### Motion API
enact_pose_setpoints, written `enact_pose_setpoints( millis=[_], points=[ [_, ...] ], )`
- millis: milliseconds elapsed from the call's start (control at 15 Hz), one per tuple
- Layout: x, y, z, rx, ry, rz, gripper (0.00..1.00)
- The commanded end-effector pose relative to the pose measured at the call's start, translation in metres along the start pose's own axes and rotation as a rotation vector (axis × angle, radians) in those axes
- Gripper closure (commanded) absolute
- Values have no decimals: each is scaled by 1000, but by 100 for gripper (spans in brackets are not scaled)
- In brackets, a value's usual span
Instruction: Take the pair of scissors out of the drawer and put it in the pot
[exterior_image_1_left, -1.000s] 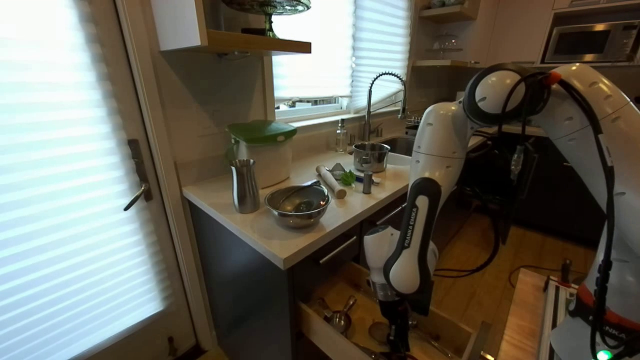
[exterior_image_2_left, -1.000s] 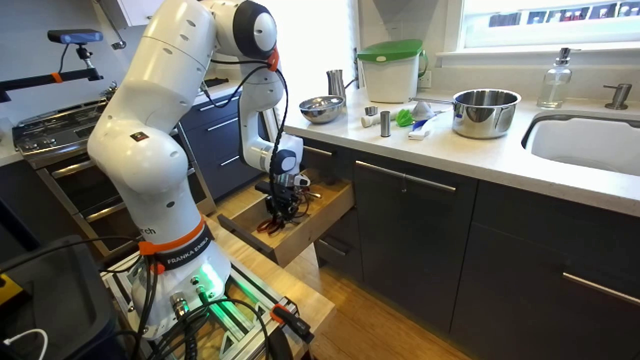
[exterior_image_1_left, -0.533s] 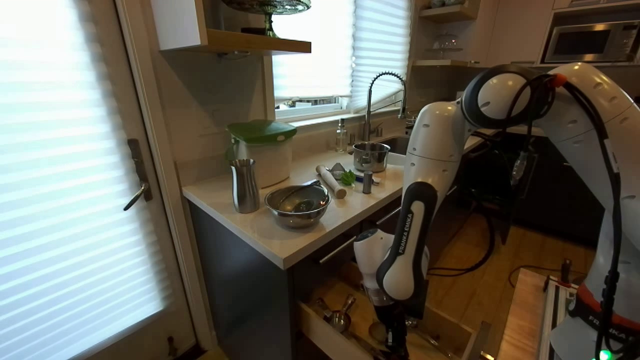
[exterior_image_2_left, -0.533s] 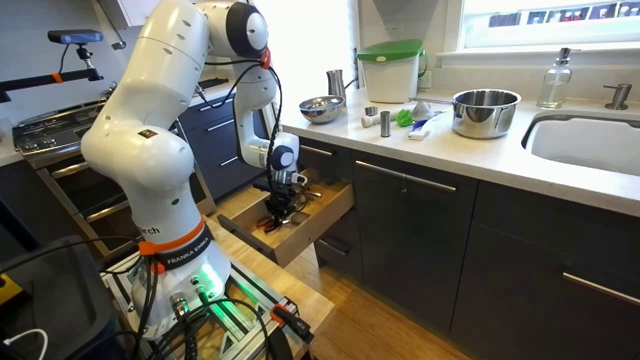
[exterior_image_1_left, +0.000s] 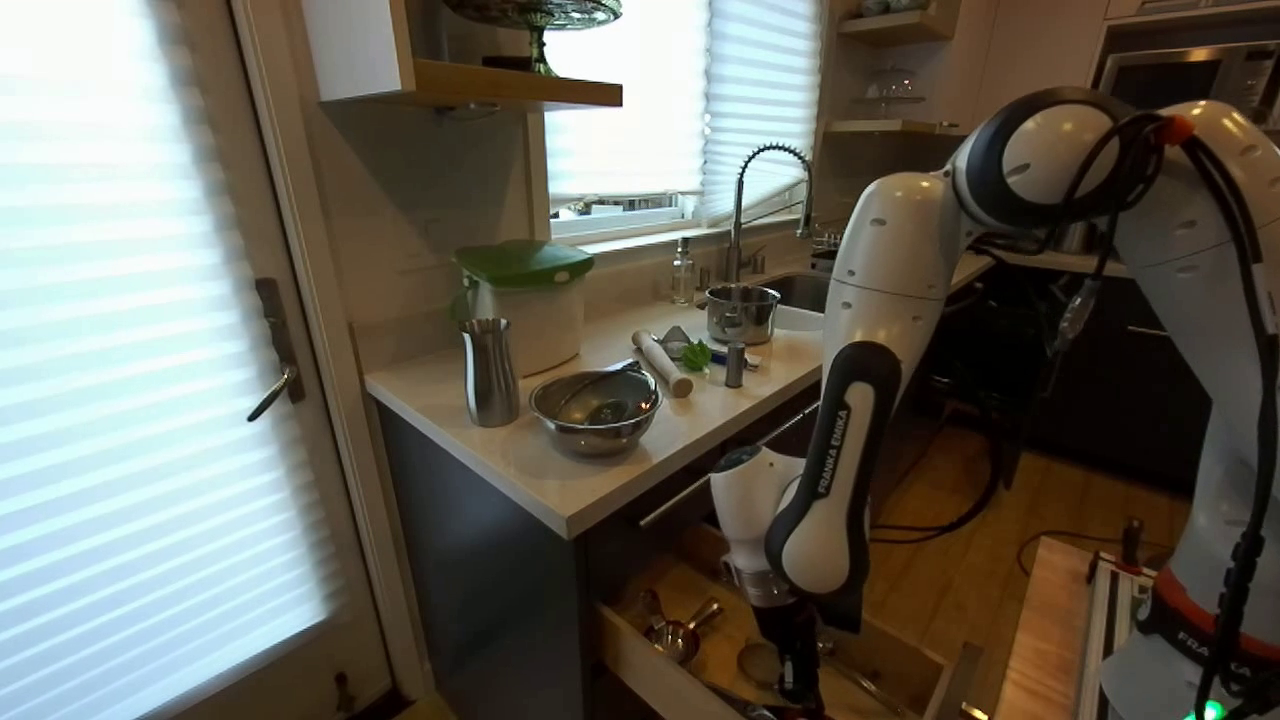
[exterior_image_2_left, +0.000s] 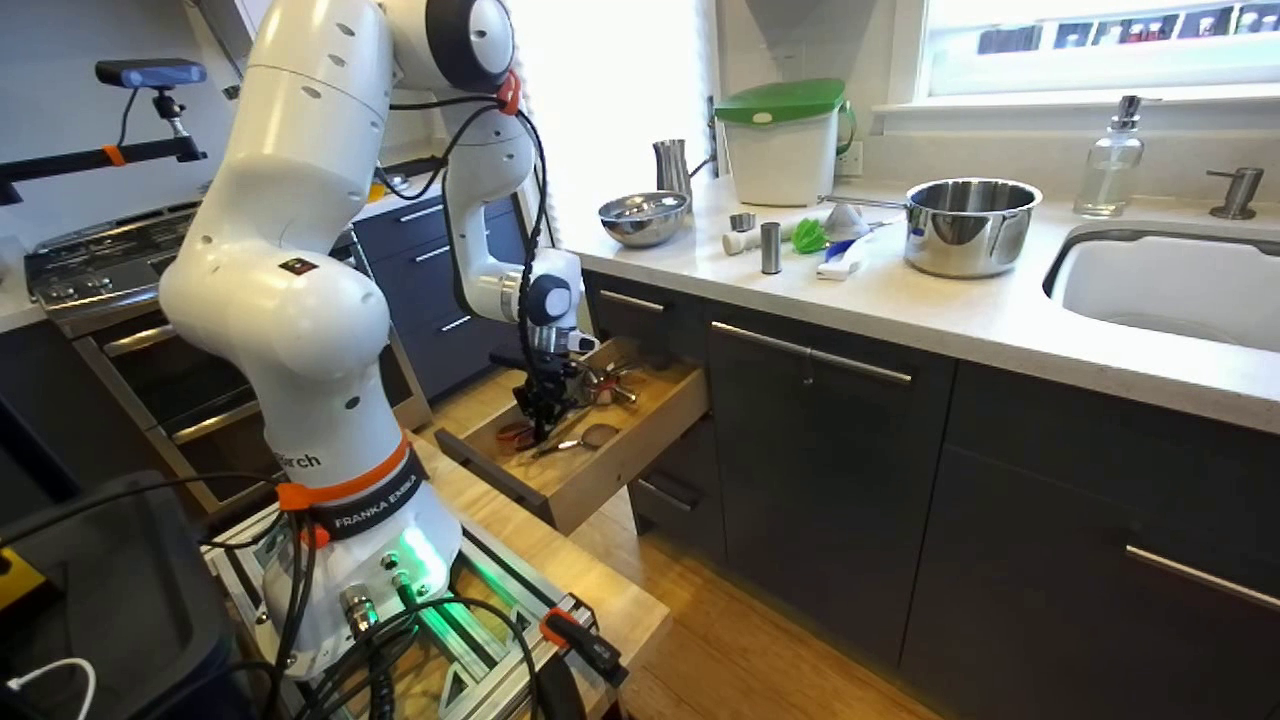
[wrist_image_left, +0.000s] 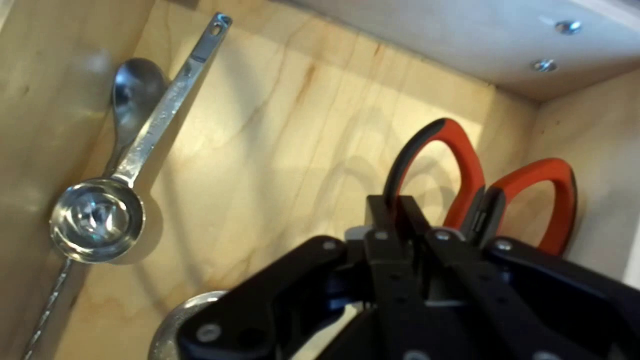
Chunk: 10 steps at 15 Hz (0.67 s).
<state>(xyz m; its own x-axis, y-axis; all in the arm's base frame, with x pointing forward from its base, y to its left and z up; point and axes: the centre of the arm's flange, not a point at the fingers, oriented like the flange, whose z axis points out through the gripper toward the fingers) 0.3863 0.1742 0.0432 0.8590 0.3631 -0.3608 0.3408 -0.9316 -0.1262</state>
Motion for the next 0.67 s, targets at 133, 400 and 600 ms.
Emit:
enact_pose_setpoints(
  millis=[133,400,600],
  points=[
    [-55,-20,-40,47,41,-85,98],
    [-84,-34,-65,25,72,-26,98],
    [-86,-32,-70,-13,41,31,66]
  ],
)
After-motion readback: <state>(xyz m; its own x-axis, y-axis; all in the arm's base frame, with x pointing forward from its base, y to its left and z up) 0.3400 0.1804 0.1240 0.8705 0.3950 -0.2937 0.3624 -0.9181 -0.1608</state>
